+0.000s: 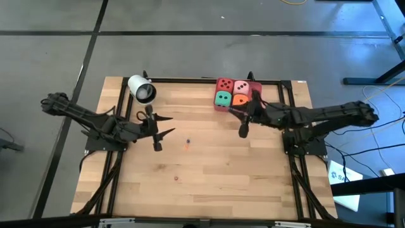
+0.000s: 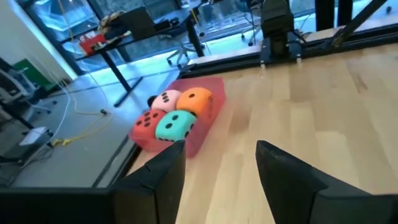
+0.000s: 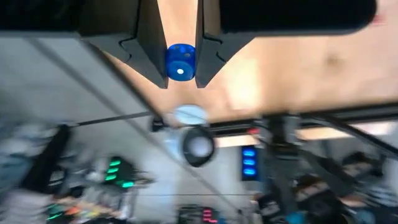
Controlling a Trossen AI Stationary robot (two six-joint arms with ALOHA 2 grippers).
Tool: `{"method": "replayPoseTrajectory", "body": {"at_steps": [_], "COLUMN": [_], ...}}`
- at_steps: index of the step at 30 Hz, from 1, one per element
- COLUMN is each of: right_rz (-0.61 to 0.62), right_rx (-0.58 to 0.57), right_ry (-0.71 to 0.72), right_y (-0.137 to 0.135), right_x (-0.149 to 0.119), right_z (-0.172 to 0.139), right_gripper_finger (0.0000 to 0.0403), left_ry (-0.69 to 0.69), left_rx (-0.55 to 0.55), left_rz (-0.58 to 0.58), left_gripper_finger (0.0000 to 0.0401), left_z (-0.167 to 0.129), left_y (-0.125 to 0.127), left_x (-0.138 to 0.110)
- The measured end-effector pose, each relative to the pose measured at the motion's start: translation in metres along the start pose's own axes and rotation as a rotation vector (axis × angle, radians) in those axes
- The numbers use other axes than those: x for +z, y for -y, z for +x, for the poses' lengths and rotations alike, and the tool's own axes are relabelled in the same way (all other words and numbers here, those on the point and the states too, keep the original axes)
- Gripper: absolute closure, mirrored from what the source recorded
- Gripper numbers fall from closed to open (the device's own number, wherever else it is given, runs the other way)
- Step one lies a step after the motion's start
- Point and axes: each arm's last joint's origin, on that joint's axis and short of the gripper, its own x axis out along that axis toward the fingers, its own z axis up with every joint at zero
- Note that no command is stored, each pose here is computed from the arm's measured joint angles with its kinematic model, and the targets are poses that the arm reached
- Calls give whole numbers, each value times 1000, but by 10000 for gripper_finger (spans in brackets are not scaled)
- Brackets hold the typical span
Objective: Pick & Place Dice
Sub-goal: Put the bottom small blue dice into the red bin
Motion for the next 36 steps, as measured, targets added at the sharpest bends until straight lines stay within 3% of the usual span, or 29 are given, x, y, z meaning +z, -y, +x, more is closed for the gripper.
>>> {"method": "replayPoseTrajectory", "body": {"at_steps": [7, 17, 25, 36], "right_rz": [-130, -76, 7, 66], "right_rx": [-168, -202, -23, 261], "right_ry": [20, 46, 151, 375], "right_y": [-16, -14, 4, 16], "right_x": [1, -31, -62, -112], "right_z": [-14, -46, -71, -73], "right_gripper_finger": [348, 348, 348, 348], "left_ry": [103, 206, 221, 210], "left_rx": [-2, -72, -122, -133], "left_rz": [-106, -174, -179, -194], "left_gripper_finger": [219, 219, 221, 224], "left_z": [-10, -14, -12, -10], "left_y": [-10, -14, -15, -14], "left_x": [-25, -53, -52, -53]}}
